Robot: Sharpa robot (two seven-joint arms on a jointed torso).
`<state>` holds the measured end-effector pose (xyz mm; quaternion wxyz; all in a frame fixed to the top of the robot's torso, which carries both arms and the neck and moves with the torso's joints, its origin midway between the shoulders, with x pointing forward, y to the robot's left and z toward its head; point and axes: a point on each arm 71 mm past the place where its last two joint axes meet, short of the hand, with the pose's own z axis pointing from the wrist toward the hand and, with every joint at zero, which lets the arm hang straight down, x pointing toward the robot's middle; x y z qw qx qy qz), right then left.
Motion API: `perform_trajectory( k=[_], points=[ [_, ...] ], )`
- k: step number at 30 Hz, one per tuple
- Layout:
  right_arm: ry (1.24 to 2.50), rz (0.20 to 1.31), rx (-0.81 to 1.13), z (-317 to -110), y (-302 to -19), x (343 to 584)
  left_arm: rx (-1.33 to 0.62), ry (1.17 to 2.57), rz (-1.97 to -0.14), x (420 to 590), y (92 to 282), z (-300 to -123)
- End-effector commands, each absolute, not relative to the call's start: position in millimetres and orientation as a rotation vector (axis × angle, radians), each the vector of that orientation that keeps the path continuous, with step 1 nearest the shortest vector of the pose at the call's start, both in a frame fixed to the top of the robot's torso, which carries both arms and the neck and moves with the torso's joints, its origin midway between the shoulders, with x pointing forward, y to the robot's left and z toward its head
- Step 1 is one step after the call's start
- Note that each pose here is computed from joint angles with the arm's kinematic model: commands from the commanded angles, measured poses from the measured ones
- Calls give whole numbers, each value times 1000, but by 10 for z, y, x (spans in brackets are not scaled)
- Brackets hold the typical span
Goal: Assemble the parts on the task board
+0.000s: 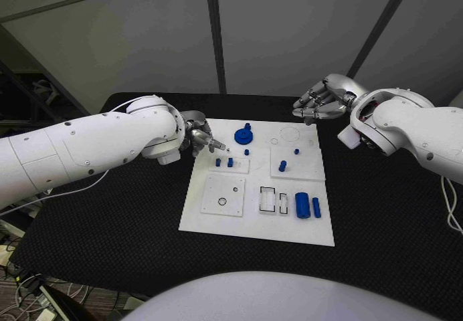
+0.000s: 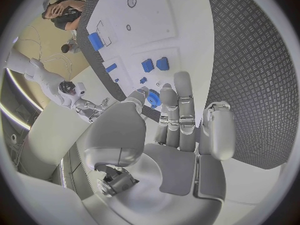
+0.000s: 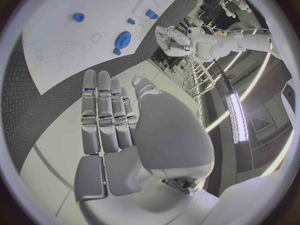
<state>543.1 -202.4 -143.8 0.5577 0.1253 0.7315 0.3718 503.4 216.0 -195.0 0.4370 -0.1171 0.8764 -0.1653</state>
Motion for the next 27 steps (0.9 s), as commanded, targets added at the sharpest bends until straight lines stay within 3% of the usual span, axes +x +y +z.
perform_trajectory(
  k=[1,27],
  points=[
    [1723,883,293,-1426,-2021,5433,-288,2200,-431,4994,2131,-1991],
    [1725,882,294,-1431,-2024,5431,-199,2277,-384,4959,2122,-2115]
  ],
)
